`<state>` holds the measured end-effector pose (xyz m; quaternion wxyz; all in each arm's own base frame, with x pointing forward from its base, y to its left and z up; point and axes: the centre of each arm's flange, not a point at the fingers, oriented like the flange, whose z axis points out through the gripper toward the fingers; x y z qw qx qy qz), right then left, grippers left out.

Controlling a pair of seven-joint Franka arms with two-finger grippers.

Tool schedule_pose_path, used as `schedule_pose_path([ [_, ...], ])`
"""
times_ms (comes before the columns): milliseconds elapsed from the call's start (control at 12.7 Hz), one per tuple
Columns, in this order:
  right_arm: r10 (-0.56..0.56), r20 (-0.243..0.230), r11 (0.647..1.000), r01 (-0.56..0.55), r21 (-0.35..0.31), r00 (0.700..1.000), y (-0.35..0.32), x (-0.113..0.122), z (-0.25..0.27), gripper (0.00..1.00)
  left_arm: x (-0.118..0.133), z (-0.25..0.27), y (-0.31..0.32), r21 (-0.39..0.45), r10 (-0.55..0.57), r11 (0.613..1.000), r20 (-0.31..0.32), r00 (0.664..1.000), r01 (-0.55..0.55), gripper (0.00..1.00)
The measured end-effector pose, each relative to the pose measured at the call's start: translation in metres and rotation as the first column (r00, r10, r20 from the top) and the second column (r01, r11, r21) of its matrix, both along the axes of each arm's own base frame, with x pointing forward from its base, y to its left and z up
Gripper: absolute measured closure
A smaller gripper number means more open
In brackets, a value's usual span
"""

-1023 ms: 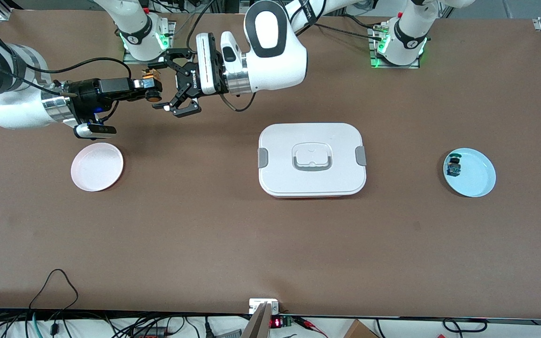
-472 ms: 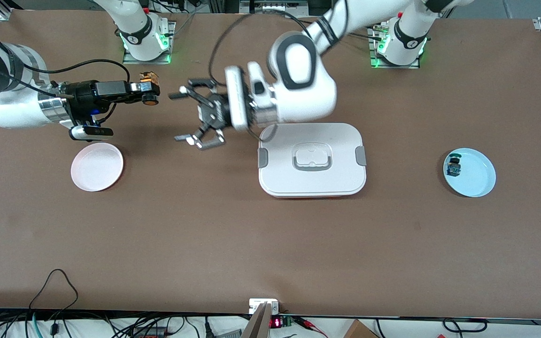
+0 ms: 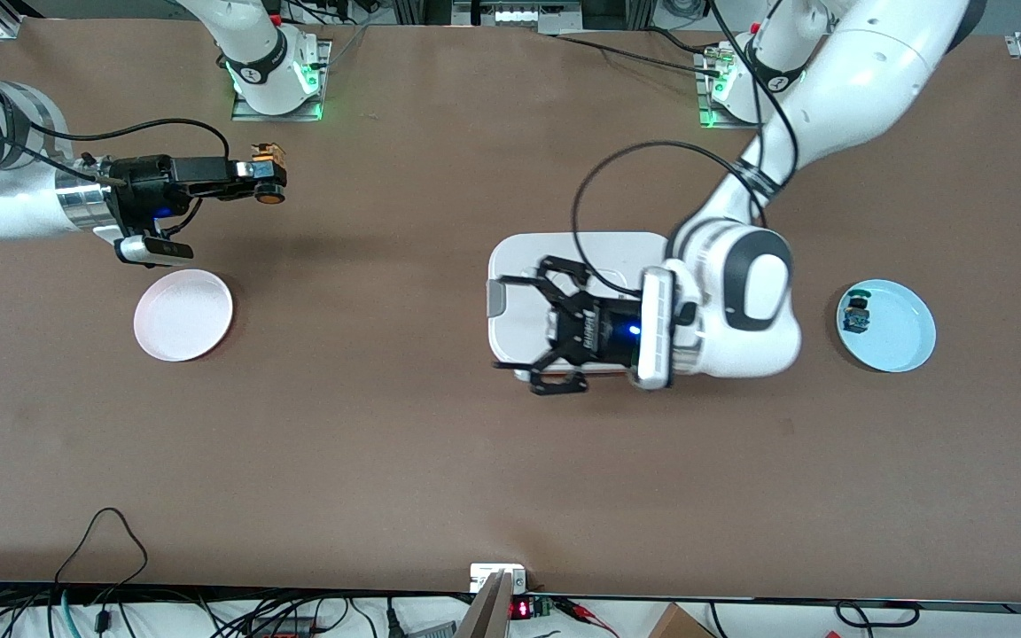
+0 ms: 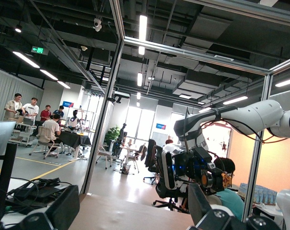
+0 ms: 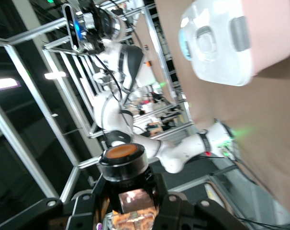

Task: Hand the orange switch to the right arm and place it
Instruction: 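Open the left gripper and withdraw it while the right gripper holds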

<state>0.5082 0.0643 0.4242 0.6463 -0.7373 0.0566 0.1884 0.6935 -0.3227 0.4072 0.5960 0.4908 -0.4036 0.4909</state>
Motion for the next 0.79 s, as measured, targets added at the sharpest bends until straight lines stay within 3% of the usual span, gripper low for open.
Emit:
schedule_pose_path([
  [157,0.043,0.022,0.996,-0.041,-0.074,0.999,-0.011,-0.005,-0.009,0.59,0.015,-0.008,0.066,0.086,-0.051,0.995,0.068,0.996,0.045,0.00],
  [315,0.082,0.051,0.987,-0.074,-0.145,0.995,-0.025,-0.010,-0.017,0.59,0.025,-0.045,0.135,0.138,-0.096,0.987,0.057,0.994,0.088,0.00],
  [472,0.115,0.075,0.974,-0.098,-0.205,0.991,-0.036,-0.013,-0.022,0.59,0.033,-0.076,0.196,0.157,-0.068,0.986,0.035,0.997,0.062,0.00],
  [630,0.168,0.116,0.941,-0.124,-0.316,0.979,-0.048,-0.014,-0.028,0.59,0.038,-0.087,0.262,0.235,-0.023,0.972,0.043,0.999,0.012,0.00],
  [787,0.261,0.164,0.876,-0.162,-0.454,0.951,-0.063,-0.014,-0.038,0.59,0.042,-0.083,0.344,0.343,0.028,0.938,0.084,0.996,-0.055,0.00],
])
